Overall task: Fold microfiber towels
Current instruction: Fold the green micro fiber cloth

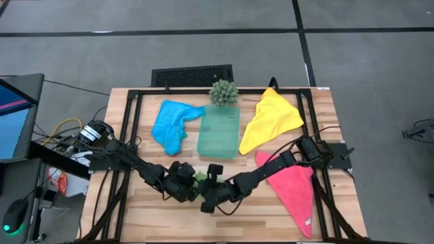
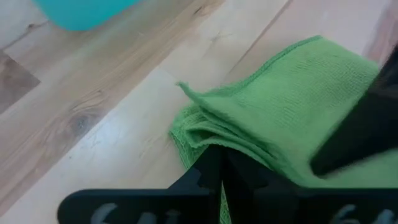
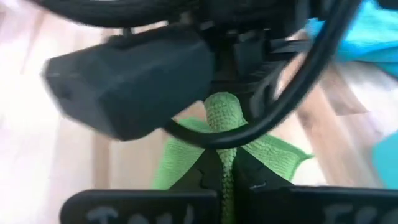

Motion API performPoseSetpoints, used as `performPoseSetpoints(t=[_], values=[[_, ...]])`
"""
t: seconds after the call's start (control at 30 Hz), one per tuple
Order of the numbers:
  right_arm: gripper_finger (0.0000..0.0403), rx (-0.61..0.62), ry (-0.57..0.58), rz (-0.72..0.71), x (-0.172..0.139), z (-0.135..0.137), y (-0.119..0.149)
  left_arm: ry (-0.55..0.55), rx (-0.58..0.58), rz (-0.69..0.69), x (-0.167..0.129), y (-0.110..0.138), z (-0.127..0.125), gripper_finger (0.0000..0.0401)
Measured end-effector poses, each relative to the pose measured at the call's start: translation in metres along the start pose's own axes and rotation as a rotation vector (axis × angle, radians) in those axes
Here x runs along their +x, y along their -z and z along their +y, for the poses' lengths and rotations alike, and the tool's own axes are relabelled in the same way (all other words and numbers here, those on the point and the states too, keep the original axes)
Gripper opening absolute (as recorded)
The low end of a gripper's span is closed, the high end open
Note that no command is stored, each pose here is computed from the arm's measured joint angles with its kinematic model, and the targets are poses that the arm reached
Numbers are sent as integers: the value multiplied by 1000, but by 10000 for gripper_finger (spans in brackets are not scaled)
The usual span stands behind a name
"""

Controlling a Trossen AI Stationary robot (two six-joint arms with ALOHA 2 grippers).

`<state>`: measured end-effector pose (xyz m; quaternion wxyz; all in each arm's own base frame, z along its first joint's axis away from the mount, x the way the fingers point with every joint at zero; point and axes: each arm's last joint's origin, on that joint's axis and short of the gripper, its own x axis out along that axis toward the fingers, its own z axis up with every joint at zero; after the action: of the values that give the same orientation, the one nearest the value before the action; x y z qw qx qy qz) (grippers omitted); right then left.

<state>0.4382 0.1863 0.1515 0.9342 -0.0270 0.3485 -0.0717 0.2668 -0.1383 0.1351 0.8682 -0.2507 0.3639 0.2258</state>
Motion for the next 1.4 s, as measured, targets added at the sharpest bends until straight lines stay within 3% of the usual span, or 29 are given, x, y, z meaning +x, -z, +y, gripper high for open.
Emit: performPoseSetpoints(t=[0.53,0.87,1.03,1.2,1.4], values=[[71,21,-104,32,6,-8,-3,15,38,46,-10,-4,2,0],[165,25,-179,46,6,-7,-4,6,32,-6,-46,-23,11,0],[209,41,-177,46,-3,-9,-9,80,-1,-45,-58,-28,5,0],[219,52,-137,9,-44,-13,-31,179,-12,-65,-62,-20,-9,0],[190,14,52,33,-75,11,-6,226,11,-90,-50,-7,-22,0]])
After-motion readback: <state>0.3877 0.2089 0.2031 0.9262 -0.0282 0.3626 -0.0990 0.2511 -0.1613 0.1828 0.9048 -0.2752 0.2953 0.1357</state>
